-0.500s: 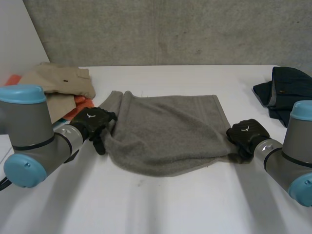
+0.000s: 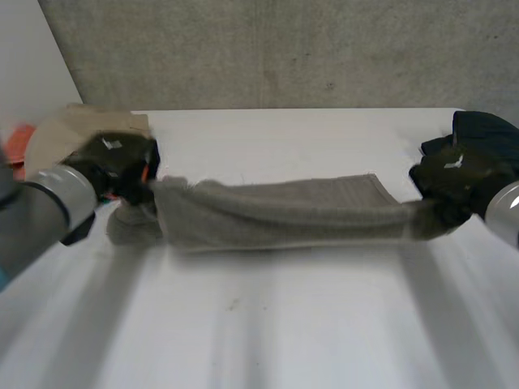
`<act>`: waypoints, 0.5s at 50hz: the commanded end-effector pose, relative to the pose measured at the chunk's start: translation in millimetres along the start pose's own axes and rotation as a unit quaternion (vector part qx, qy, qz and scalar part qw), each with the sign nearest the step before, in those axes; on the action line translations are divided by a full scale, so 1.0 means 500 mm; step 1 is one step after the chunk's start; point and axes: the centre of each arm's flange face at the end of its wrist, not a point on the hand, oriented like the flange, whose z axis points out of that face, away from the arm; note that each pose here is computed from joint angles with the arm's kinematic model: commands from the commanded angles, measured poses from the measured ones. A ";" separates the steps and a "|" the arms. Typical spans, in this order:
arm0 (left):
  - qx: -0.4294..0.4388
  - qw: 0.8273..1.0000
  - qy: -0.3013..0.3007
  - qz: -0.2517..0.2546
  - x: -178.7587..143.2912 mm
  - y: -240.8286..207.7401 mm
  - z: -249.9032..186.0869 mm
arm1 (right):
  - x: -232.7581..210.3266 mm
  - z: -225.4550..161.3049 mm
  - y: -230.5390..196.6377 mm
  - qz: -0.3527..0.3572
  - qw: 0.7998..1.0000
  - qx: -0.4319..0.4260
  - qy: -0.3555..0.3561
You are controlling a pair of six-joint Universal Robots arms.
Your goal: Fold the laundry.
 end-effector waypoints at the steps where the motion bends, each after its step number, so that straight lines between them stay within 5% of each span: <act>1: 0.064 0.998 0.000 -0.023 -0.010 -0.058 -0.035 | 0.013 -0.007 -0.039 0.011 0.999 0.034 -0.006; 15: -0.107 0.992 -0.006 0.069 -0.007 0.141 0.194 | -0.097 0.162 0.069 0.036 0.999 -0.025 0.000; 25: -0.114 0.990 -0.041 0.068 0.000 0.098 0.106 | -0.137 0.169 0.084 0.029 0.999 -0.030 0.005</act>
